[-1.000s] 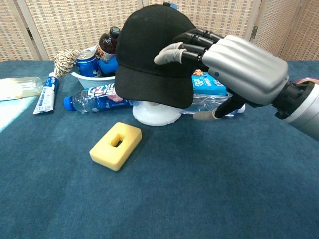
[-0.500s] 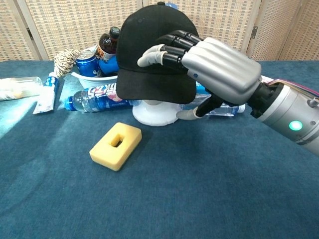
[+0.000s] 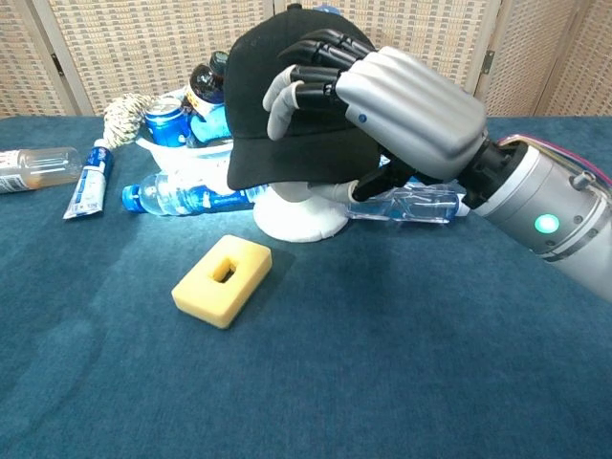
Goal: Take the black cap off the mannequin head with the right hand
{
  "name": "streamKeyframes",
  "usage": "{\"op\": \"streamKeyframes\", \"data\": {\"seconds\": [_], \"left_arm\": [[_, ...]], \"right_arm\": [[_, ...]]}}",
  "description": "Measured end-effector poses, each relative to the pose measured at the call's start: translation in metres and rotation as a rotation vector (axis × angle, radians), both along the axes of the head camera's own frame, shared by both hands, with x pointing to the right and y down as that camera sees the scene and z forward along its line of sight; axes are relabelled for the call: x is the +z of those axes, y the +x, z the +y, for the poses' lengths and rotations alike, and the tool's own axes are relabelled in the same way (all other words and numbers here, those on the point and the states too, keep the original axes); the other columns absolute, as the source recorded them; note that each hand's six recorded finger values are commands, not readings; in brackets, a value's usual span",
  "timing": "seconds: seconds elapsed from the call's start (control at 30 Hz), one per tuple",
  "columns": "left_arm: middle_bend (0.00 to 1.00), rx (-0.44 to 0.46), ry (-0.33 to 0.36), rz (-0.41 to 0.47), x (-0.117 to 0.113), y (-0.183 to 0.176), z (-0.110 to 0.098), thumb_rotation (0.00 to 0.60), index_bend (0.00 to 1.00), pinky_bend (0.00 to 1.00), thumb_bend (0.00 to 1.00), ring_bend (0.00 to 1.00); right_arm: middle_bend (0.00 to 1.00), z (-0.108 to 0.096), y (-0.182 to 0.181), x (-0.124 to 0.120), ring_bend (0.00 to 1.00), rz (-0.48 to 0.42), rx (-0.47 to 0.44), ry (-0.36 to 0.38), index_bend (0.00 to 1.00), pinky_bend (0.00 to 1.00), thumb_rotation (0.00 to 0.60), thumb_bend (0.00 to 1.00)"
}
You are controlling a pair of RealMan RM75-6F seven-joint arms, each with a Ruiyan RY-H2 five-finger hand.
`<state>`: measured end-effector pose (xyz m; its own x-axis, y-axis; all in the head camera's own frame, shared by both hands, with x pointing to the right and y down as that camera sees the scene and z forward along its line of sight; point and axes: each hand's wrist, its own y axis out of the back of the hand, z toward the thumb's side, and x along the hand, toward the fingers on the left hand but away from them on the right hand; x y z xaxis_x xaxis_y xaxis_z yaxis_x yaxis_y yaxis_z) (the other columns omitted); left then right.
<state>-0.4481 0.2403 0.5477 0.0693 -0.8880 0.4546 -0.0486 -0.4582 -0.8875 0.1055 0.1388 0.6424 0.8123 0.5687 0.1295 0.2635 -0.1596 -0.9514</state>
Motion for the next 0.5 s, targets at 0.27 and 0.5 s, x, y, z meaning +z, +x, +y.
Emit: {"op": "streamKeyframes", "data": {"seconds": [0.27, 0.5], "left_arm": [[0.15, -0.002, 0.000, 0.000, 0.0008, -0.0009, -0.0004, 0.600, 0.31, 0.06, 0.17, 0.18], [0.14, -0.005, -0.003, 0.000, 0.0020, -0.0018, -0.0003, 0.600, 0.31, 0.06, 0.17, 0.18]], "right_arm": [[0.37, -0.0051, -0.0012, -0.0036, 0.17, -0.035, 0.009, 0.027, 0.63, 0.08, 0.600, 0.37], [0.47, -0.0097, -0.0023, -0.0089, 0.24, -0.075, 0.024, 0.049, 0.79, 0.08, 0.600, 0.42]]}}
